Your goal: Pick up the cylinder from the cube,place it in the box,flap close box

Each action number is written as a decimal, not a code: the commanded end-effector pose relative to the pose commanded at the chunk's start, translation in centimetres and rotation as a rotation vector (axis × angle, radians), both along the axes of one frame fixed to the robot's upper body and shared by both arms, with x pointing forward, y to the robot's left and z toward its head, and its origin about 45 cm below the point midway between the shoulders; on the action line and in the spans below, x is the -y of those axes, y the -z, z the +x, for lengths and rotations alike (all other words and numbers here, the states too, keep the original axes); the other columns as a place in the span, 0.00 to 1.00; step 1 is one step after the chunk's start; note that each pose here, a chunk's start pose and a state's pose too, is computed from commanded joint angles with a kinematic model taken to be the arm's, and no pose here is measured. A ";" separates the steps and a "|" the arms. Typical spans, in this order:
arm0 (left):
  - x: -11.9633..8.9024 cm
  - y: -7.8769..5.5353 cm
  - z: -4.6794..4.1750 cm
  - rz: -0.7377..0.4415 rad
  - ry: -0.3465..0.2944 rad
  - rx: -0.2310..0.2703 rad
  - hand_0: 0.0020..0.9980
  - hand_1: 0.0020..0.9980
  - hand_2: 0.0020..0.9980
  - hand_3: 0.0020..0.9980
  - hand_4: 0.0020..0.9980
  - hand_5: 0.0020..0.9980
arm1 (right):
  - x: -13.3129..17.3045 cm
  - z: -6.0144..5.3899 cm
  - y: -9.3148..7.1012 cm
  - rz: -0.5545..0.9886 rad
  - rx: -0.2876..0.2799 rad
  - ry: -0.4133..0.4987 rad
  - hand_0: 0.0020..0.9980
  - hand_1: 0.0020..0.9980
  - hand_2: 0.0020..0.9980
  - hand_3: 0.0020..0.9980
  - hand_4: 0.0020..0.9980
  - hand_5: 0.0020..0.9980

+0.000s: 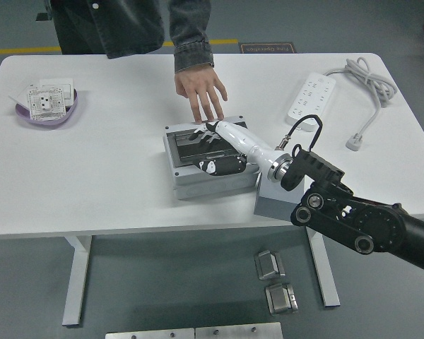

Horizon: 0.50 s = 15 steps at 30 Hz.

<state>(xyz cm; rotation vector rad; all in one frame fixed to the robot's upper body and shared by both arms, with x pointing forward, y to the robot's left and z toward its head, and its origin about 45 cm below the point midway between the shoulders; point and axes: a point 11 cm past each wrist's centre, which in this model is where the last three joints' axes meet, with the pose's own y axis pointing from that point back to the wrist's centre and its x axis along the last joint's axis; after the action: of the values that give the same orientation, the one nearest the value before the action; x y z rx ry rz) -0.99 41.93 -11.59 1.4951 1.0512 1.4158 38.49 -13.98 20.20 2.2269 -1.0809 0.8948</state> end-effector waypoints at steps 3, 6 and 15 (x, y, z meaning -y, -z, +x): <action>0.0 0.0 -0.02 0.000 0.004 0.001 0.72 0.75 0.73 0.75 0.51 0.06 | 0.1 -0.2 -0.1 0.016 0.008 0.004 0.64 0.53 0.62 0.71 0.70 0.25; 0.0 0.0 -0.11 0.002 0.005 0.000 0.72 0.75 0.73 0.75 0.51 0.06 | 0.4 -0.3 -0.2 0.029 0.015 0.011 0.62 0.52 0.61 0.71 0.69 0.25; 0.2 0.1 -0.21 0.000 -0.002 0.002 0.72 0.75 0.73 0.75 0.50 0.05 | 3.6 -0.2 -1.5 -0.030 0.037 0.107 0.62 0.51 0.61 0.70 0.69 0.25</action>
<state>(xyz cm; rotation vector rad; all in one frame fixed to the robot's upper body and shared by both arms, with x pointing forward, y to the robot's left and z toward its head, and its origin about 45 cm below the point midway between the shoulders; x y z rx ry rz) -1.21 41.69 -11.68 1.4928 1.0523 1.4178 38.25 -17.62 21.65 2.1150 -1.1838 0.9037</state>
